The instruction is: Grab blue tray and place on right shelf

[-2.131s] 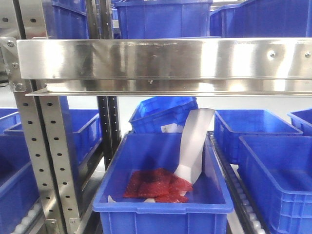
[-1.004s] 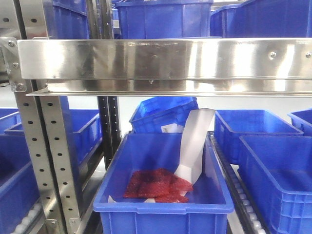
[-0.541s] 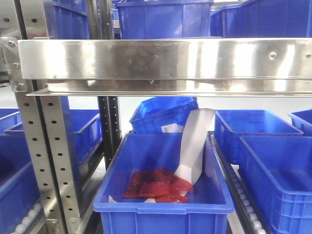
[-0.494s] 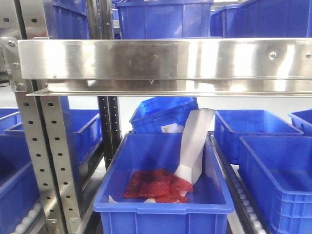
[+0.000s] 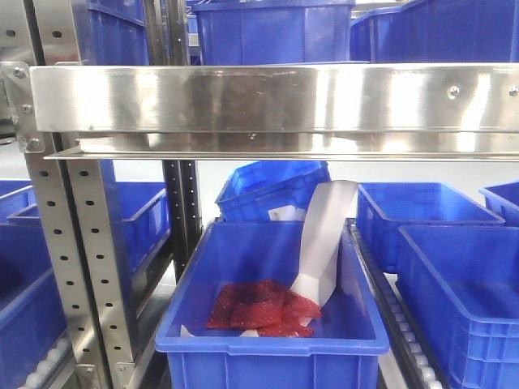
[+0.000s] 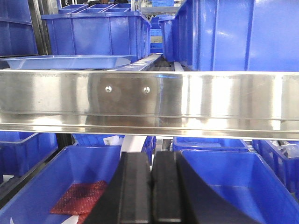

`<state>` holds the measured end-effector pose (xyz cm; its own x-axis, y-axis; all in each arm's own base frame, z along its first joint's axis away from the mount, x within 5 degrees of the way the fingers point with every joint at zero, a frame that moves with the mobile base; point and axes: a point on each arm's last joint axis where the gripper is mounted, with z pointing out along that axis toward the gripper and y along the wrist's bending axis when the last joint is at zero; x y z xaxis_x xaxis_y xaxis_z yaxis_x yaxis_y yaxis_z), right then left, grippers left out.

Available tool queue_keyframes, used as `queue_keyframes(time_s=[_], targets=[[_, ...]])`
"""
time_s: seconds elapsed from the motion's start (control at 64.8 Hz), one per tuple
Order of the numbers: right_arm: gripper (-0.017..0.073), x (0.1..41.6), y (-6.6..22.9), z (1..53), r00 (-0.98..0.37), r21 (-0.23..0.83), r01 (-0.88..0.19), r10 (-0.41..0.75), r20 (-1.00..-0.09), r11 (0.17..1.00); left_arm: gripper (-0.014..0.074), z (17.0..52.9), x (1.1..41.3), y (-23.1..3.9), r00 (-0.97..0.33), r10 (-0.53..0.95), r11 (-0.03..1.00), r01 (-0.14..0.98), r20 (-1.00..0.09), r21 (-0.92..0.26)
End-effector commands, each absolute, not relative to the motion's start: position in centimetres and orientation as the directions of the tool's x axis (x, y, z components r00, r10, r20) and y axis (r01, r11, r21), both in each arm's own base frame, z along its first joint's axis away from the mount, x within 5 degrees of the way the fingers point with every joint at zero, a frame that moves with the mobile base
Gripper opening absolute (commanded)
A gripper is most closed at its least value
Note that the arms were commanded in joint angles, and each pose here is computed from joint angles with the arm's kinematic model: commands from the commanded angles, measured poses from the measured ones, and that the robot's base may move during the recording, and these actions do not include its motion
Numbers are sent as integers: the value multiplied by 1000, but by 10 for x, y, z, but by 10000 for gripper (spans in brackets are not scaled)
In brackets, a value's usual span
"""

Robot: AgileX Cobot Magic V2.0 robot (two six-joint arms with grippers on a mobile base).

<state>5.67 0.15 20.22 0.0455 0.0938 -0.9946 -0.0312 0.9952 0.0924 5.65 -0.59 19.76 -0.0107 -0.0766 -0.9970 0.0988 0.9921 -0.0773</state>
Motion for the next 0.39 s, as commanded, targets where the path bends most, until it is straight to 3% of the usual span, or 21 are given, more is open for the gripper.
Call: queue_keyframes(time_s=[0.0,0.371], targets=[[54,53,1,218,170,81,-33,85,-982,996,-48,195,56,-6,53,-91,991,103,-994,-86],[54,53,1,218,170,81,-33,85,-982,996,-48,195,56,-6,53,-91,991,103,-994,-86]])
